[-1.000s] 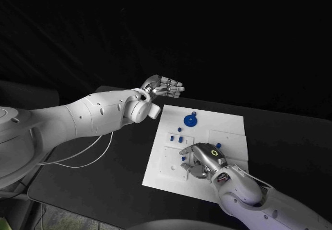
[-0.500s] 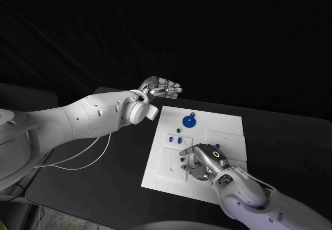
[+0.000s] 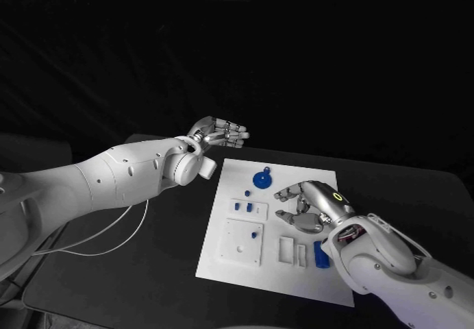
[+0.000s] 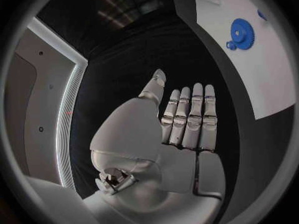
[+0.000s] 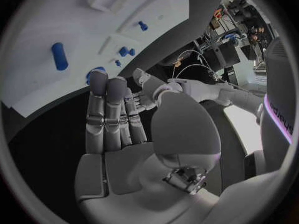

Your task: Assemble the parts on the task board

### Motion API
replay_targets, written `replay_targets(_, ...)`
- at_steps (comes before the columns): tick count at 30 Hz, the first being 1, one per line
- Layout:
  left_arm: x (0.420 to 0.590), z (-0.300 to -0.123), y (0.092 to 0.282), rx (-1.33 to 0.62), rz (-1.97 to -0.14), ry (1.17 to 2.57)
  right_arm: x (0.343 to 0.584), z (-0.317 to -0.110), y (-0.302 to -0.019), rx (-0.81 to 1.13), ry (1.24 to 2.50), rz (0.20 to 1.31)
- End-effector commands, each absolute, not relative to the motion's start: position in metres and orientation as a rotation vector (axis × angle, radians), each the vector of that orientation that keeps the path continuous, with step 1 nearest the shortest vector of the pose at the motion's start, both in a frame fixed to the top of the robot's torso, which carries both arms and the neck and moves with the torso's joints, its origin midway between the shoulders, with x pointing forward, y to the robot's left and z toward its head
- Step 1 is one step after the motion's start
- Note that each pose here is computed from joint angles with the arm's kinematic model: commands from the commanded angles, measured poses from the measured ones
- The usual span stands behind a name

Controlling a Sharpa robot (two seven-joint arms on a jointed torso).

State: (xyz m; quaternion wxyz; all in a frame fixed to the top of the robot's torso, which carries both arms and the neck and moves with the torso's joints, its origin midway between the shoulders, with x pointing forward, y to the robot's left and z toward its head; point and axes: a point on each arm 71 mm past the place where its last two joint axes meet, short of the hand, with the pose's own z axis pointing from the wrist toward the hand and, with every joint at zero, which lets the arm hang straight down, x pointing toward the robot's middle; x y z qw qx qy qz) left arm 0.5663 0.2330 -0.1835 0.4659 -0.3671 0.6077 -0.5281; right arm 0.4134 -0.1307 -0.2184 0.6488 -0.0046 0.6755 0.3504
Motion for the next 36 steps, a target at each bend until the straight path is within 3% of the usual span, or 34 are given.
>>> replay_targets(1, 0.566, -0.182, 0.232, -0.897, -1.314, 1.488, 0.419, -0.225, -0.139, -0.014, 1.707, 0.753)
replay_targets(8, 0.566, -0.182, 0.234, -0.899, -1.311, 1.487, 0.429, -0.228, -0.155, -0.100, 1.782, 0.615)
replay_targets(18, 0.567, -0.182, 0.235, -0.899, -1.309, 1.487, 0.435, -0.233, -0.161, -0.177, 1.797, 0.497)
replay_targets(36, 0.567, -0.183, 0.235, -0.902, -1.308, 1.492, 0.439, -0.235, -0.158, -0.197, 1.757, 0.456)
